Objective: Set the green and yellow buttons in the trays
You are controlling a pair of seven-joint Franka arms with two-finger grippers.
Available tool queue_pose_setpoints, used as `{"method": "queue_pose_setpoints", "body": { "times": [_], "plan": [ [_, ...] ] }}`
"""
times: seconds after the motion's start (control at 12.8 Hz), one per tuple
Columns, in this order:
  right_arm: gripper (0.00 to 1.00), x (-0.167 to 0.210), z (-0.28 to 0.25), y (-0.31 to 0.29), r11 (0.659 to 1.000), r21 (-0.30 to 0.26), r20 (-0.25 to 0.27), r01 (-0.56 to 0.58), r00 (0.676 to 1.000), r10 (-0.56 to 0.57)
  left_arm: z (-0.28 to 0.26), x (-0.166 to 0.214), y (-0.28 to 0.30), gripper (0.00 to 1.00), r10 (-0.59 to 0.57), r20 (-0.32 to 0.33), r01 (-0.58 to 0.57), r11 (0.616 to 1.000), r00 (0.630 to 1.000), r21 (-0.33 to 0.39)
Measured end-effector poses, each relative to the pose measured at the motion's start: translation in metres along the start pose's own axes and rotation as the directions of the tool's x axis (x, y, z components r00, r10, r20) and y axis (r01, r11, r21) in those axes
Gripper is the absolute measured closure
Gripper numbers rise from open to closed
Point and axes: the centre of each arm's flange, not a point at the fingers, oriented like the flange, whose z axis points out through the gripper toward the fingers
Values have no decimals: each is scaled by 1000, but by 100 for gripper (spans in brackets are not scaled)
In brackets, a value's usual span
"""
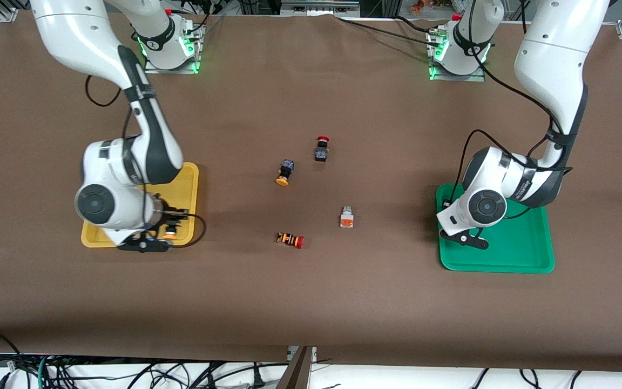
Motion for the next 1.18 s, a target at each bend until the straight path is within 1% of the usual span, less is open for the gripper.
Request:
{"method": "queue_pose_setpoints", "body": {
  "times": [0.08, 0.31, 0.39, 0.47, 0.63, 0.71, 0.78, 0.86, 1.02, 1.18],
  "plan": [
    [59, 1, 6, 24, 1000, -10, 12, 10, 1000, -10, -2, 0, -2, 54, -3, -3, 3, 1000, 1000, -2],
    [59, 0, 26, 86, 999, -3, 53, 38, 998, -37, -27, 0, -3, 23, -12, -31, 12, 1000, 999, -11],
    [59, -2, 33, 104, 999, 3, 67, 47, 997, -47, -46, -1, 4, 12, -16, -46, 15, 999, 999, -37],
    [59, -5, 41, 119, 998, 7, 77, 56, 995, -57, -76, -1, 16, 2, -17, -85, 11, 998, 996, -70],
    [59, -12, 58, 141, 997, 2, 75, 78, 994, -78, -142, -1, 49, 0, 16, -186, -36, 993, 982, -108],
    [59, -17, 68, 148, 996, -2, 68, 90, 994, -89, -167, -1, 71, 0, 42, -227, -70, 991, 973, -118],
    [59, -23, 78, 154, 995, -5, 59, 99, 993, -99, -182, 0, 96, 0, 58, -251, -94, 986, 966, -135],
    [59, -30, 88, 159, 994, -7, 54, 110, 993, -109, -189, 3, 121, 0, 53, -261, -98, 982, 964, -162],
    [59, -43, 103, 163, 994, -7, 52, 112, 992, -112, -190, 19, 165, 0, -3, -282, -63, 972, 959, -227],
    [59, -52, 107, 165, 994, -5, 46, 111, 993, -110, -174, 37, 207, 0, -74, -321, -22, 958, 944, -284]
  ]
}}
